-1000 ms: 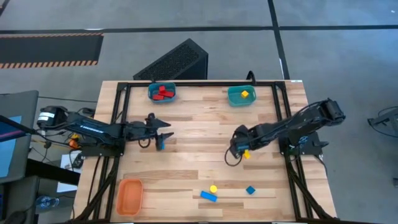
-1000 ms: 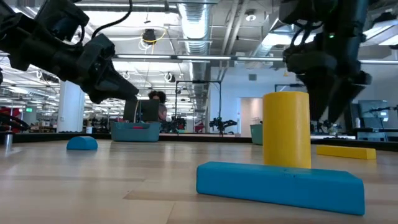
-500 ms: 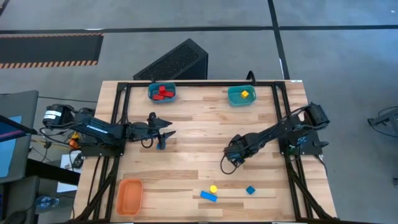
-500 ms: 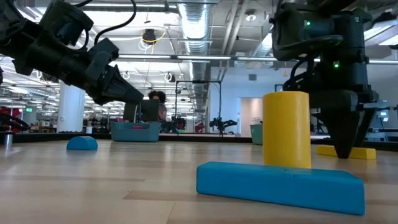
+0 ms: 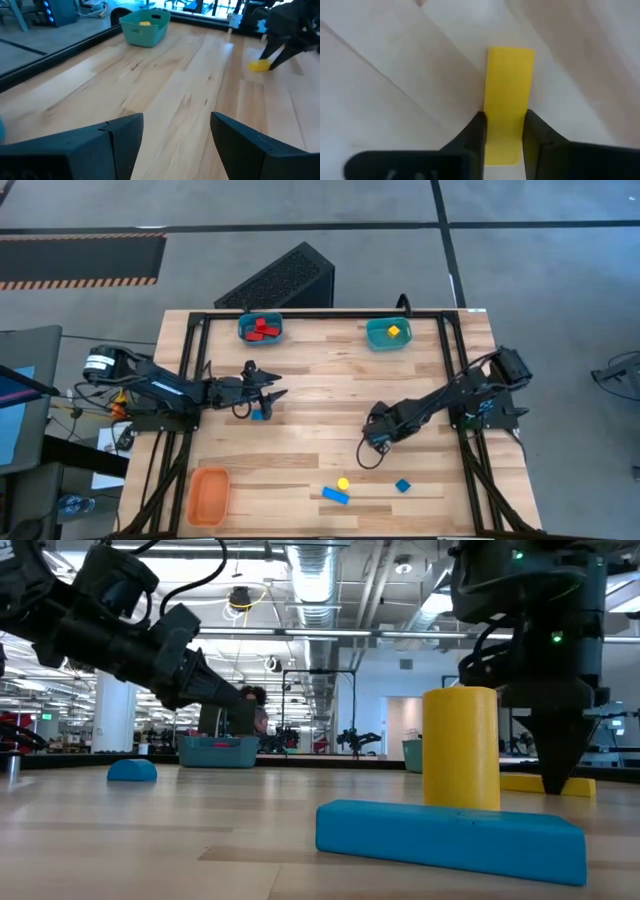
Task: Sort & place blocks by color
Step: Put the top yellow block into the green bin
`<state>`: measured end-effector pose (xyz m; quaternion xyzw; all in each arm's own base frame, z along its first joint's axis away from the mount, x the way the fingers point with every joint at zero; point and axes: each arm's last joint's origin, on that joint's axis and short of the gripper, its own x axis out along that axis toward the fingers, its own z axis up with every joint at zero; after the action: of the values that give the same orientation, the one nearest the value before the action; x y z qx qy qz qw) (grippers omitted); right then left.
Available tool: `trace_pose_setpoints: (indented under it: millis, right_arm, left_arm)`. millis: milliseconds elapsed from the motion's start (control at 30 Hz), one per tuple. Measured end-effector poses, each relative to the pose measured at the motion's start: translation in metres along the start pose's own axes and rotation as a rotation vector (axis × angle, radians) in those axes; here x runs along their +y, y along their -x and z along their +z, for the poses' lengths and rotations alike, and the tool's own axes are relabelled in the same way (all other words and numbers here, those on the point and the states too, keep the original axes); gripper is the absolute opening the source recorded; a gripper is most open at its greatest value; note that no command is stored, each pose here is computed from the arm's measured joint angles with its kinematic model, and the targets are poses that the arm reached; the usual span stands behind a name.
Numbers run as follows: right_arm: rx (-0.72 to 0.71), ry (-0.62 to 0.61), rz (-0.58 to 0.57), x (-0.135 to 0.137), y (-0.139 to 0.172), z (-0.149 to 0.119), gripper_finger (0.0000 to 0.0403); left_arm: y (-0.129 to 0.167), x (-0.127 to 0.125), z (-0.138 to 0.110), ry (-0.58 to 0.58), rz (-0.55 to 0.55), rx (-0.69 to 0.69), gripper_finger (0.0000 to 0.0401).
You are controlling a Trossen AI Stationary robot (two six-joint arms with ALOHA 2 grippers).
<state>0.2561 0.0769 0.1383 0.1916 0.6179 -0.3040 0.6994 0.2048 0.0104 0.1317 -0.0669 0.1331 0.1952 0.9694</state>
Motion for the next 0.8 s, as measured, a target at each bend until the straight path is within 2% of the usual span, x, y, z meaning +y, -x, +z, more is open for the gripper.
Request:
trace_pose_setpoints:
  millis: [200, 333, 433, 533, 633, 800]
  right_arm:
    - [-0.247, 0.036, -0.136, -0.001, 0.001, 0.004, 0.0076]
    - [-0.462, 0.117, -0.208, 0.008, 0.004, 0.004, 0.0093]
    - [-0.582, 0.201, -0.265, 0.014, 0.010, 0.003, 0.0094]
    - [-0.677, 0.281, -0.324, 0.019, 0.015, 0.002, 0.0091]
    - [-0.738, 0.359, -0.383, 0.022, 0.018, 0.003, 0.0092]
    - [-0.760, 0.394, -0.420, 0.021, 0.017, 0.014, 0.0093]
  left_arm:
    - [-0.021, -0.010, 0.002, 0.010, -0.067, -0.005, 0.0221]
    - [-0.046, -0.018, 0.009, -0.002, -0.065, -0.013, 0.0221]
    - [-0.068, -0.023, 0.016, -0.022, -0.118, 0.000, 0.0221]
    - [-0.089, -0.028, 0.024, -0.034, -0.158, 0.011, 0.0221]
    - [-0.105, -0.028, 0.036, -0.018, -0.149, 0.019, 0.0221]
    - [-0.122, -0.022, 0.062, 0.035, -0.125, -0.001, 0.0221]
